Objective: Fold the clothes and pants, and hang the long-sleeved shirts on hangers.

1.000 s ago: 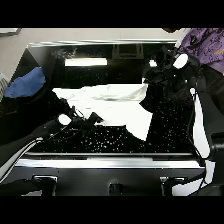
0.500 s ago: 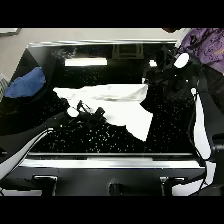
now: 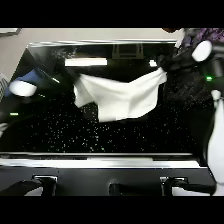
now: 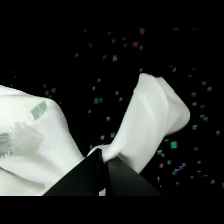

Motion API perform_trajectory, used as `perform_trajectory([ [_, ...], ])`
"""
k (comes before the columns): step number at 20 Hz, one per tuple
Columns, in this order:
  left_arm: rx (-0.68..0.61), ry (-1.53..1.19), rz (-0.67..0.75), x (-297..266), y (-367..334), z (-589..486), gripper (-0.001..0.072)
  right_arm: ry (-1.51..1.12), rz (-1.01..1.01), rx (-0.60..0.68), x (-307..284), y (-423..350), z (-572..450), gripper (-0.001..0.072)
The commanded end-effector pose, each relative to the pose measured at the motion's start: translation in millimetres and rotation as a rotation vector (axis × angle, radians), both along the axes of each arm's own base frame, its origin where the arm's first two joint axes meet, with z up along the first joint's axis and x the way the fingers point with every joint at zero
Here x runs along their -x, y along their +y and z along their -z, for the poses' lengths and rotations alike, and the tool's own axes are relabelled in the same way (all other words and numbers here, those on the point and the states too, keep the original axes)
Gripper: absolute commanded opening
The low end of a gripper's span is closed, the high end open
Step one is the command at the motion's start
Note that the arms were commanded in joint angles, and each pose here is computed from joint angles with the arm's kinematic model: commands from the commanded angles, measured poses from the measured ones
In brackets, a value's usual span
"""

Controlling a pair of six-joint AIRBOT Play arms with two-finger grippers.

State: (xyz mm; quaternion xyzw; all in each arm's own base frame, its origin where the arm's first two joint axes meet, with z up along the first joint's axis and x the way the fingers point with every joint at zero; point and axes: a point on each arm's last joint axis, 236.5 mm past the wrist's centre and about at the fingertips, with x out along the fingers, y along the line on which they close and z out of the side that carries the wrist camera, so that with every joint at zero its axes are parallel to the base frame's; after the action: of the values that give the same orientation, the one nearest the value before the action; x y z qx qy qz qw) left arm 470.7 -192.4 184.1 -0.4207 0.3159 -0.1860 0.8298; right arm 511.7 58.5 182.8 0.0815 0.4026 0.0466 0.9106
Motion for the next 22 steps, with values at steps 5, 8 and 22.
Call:
perform_trajectory([
  [5, -0.262, -0.649, -0.197, 154.7, 112.0, -280.7, 0.0013, -0.431, 0.055, 0.191, 122.1, -47.8, -196.8, 0.0025],
  [8, -0.315, -0.675, -0.294, 220.6, 131.6, -297.7, 0.0014, -0.541, 0.054, 0.204, 194.5, -52.9, -243.2, 0.0025],
  [22, -0.529, 0.093, -0.137, 65.0, 173.2, -43.7, 0.0015, -0.068, -0.112, 0.002, 45.9, 14.7, -58.4, 0.0025],
])
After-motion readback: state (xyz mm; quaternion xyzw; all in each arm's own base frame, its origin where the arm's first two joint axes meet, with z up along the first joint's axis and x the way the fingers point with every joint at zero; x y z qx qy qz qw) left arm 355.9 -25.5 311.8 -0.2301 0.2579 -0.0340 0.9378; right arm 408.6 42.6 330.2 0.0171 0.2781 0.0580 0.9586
